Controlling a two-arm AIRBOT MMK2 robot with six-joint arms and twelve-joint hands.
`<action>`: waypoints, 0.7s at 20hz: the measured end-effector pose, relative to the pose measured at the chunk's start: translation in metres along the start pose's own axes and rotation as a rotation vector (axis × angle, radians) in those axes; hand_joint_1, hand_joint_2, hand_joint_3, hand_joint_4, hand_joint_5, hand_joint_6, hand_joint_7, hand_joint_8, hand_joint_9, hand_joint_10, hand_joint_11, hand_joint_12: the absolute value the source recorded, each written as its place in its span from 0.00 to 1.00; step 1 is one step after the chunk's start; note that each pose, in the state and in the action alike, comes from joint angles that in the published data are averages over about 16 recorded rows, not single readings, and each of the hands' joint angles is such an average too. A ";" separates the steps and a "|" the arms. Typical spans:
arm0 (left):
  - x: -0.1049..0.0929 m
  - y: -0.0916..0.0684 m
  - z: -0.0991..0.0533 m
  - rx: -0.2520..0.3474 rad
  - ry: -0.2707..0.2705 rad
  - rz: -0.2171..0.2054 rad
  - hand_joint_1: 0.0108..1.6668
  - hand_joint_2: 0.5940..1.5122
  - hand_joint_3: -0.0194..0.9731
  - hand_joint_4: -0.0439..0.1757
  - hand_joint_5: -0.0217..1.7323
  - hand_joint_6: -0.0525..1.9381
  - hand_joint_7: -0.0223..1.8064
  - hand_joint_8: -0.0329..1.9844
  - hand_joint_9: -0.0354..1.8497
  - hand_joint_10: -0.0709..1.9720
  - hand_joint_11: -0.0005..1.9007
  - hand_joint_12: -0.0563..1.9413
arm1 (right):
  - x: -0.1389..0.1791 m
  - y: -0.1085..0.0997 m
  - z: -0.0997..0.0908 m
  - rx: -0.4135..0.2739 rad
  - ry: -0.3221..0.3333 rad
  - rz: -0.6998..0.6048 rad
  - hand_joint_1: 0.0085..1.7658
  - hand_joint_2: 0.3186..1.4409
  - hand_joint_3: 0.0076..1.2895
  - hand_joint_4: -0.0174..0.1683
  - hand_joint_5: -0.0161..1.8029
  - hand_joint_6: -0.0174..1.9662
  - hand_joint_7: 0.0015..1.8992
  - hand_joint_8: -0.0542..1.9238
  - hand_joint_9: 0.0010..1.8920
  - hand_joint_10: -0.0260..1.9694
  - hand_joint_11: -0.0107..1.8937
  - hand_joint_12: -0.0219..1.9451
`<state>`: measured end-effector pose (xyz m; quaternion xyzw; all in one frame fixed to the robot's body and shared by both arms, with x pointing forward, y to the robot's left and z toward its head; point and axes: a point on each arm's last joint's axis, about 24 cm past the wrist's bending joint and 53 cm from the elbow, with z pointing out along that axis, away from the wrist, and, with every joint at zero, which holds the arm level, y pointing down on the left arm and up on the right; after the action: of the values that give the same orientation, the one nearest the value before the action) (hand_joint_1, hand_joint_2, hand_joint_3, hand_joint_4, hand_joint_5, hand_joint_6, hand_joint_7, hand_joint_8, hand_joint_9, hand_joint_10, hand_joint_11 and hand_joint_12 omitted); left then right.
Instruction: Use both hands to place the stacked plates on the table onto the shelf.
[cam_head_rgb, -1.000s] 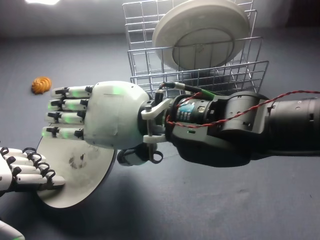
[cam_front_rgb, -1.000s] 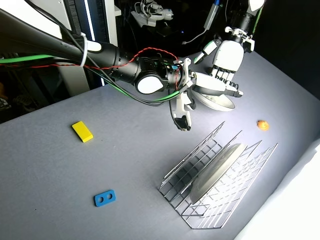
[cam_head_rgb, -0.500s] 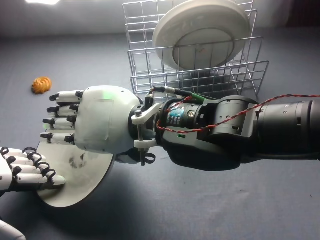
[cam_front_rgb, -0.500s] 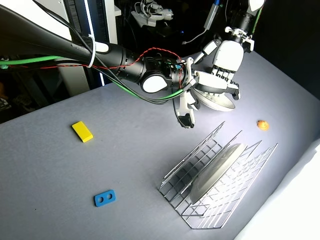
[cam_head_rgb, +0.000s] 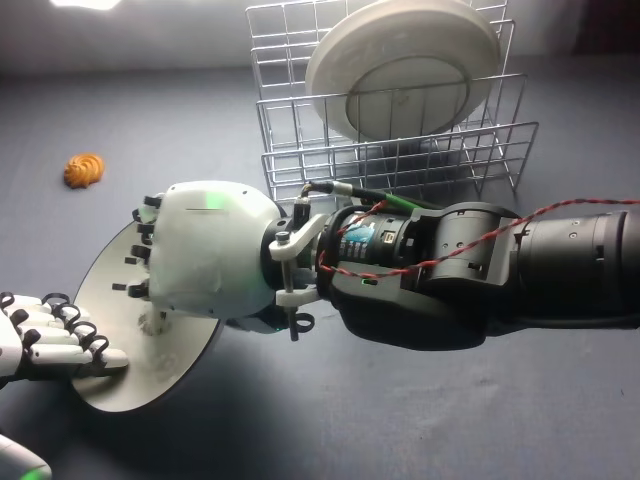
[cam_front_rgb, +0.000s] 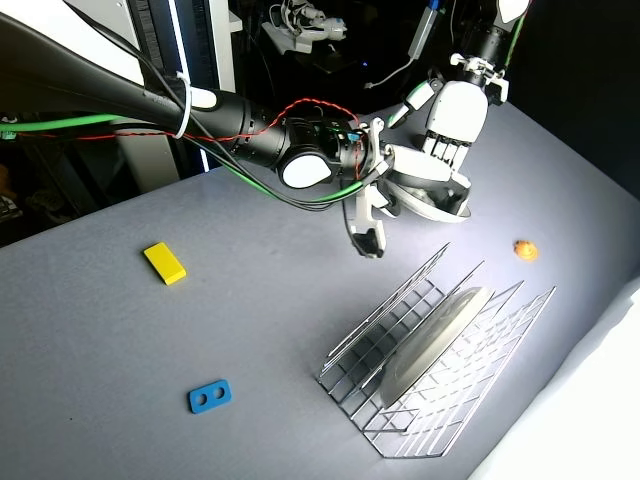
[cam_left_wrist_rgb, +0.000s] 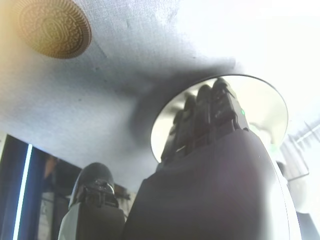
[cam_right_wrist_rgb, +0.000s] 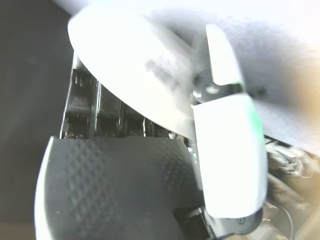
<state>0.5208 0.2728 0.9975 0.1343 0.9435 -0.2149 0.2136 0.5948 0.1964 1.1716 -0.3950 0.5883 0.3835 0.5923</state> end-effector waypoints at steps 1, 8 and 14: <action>-0.002 0.000 0.000 0.000 -0.007 -0.008 0.00 0.63 0.03 0.17 0.01 0.01 0.02 0.01 0.03 0.04 0.01 0.01 | 0.000 0.000 0.000 0.000 -0.003 0.000 0.59 0.63 0.00 0.07 0.34 0.23 0.39 0.27 0.45 0.16 0.28 0.66; -0.024 0.002 0.000 -0.009 -0.083 -0.081 0.00 0.64 0.03 0.19 0.01 0.02 0.02 0.01 0.03 0.04 0.01 0.02 | -0.003 0.000 -0.001 0.001 -0.019 0.004 0.62 0.58 0.00 0.04 0.42 0.40 0.51 0.50 0.59 0.33 0.46 0.71; -0.055 0.011 -0.005 -0.032 -0.187 -0.163 0.00 0.64 0.03 0.20 0.02 0.03 0.02 0.02 0.03 0.04 0.01 0.03 | -0.004 -0.005 -0.007 0.014 -0.017 0.021 0.64 0.57 0.00 0.05 0.42 0.44 0.54 0.57 0.60 0.43 0.49 0.74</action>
<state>0.5714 0.2757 1.0229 0.0333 0.9304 -0.2282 0.2848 0.5968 0.1875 1.1757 -0.3815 0.5897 0.3889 0.5961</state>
